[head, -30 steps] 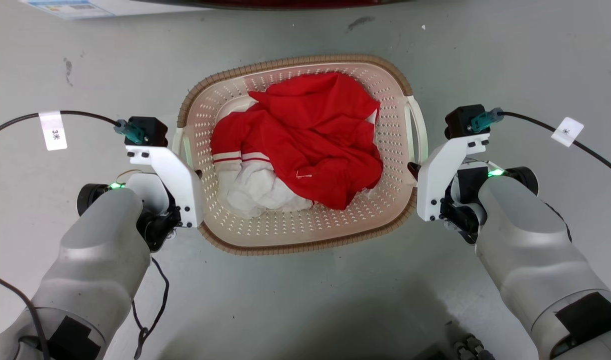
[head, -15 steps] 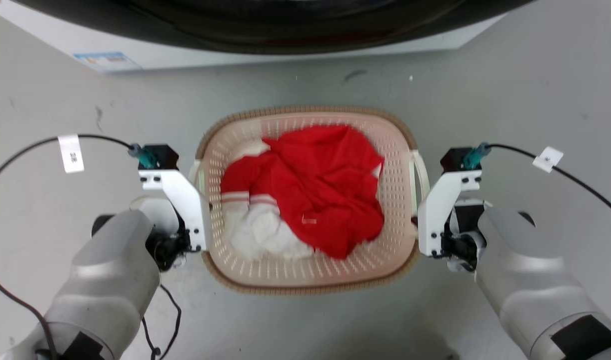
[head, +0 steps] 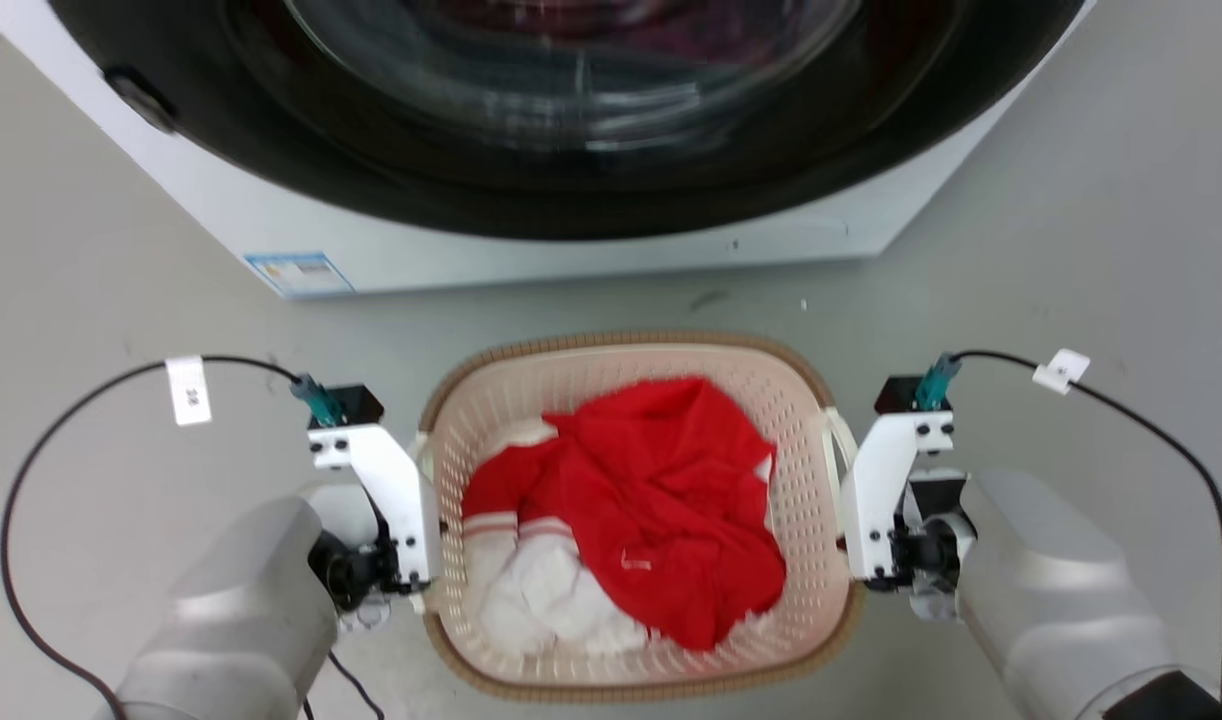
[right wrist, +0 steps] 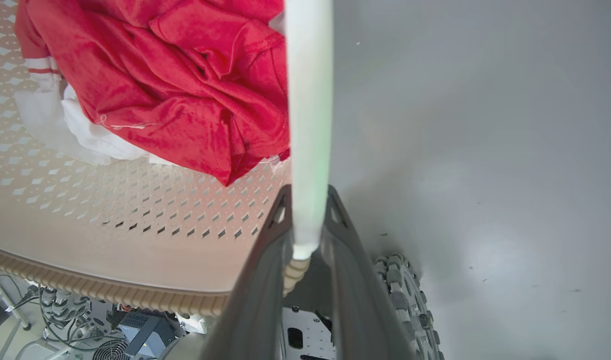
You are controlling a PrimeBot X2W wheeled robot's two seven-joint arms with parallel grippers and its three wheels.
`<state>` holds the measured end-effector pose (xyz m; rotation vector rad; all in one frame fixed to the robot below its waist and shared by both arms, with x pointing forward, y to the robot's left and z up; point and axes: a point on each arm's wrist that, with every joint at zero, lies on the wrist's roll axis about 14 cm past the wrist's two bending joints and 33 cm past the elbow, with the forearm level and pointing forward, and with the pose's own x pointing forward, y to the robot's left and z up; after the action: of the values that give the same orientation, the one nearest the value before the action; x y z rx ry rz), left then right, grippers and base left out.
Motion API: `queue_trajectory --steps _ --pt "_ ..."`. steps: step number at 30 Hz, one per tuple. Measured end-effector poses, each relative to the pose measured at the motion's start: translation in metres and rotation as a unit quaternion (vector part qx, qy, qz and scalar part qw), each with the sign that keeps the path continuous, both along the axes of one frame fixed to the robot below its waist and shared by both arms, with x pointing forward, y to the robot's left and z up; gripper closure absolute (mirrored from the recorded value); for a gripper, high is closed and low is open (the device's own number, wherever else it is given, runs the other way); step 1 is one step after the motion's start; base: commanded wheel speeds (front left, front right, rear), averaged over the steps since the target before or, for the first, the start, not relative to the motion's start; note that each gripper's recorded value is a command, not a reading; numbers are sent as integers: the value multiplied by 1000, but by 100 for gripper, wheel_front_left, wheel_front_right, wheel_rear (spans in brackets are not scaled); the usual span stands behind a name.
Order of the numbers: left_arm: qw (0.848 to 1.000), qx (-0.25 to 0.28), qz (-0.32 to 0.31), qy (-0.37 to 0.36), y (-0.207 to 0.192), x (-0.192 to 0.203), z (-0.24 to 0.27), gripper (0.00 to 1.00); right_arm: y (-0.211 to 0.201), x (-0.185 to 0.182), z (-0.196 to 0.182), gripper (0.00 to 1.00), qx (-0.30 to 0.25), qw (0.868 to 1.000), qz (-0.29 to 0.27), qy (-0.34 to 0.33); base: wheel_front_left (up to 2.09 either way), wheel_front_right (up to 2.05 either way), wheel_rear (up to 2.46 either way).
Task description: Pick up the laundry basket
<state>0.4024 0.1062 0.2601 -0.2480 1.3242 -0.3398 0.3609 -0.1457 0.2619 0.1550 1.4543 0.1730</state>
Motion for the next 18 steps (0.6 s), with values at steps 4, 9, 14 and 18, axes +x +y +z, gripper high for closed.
queue_trajectory --steps 4,9,14,18 --pt "1000 -2 1 1 1 -10 17 100 0 -11 14 100 1 1000 3 10 0 0 0" --pt "1000 -2 3 -1 4 -20 36 100 2 -19 31 100 3 1000 7 8 0 0 0" --pt "1000 1 4 -14 8 -24 56 100 4 -25 45 100 1 1000 13 0 0 0 0" --pt "1000 3 6 -14 11 -34 65 100 5 -34 53 100 2 1000 16 2 0 0 0"
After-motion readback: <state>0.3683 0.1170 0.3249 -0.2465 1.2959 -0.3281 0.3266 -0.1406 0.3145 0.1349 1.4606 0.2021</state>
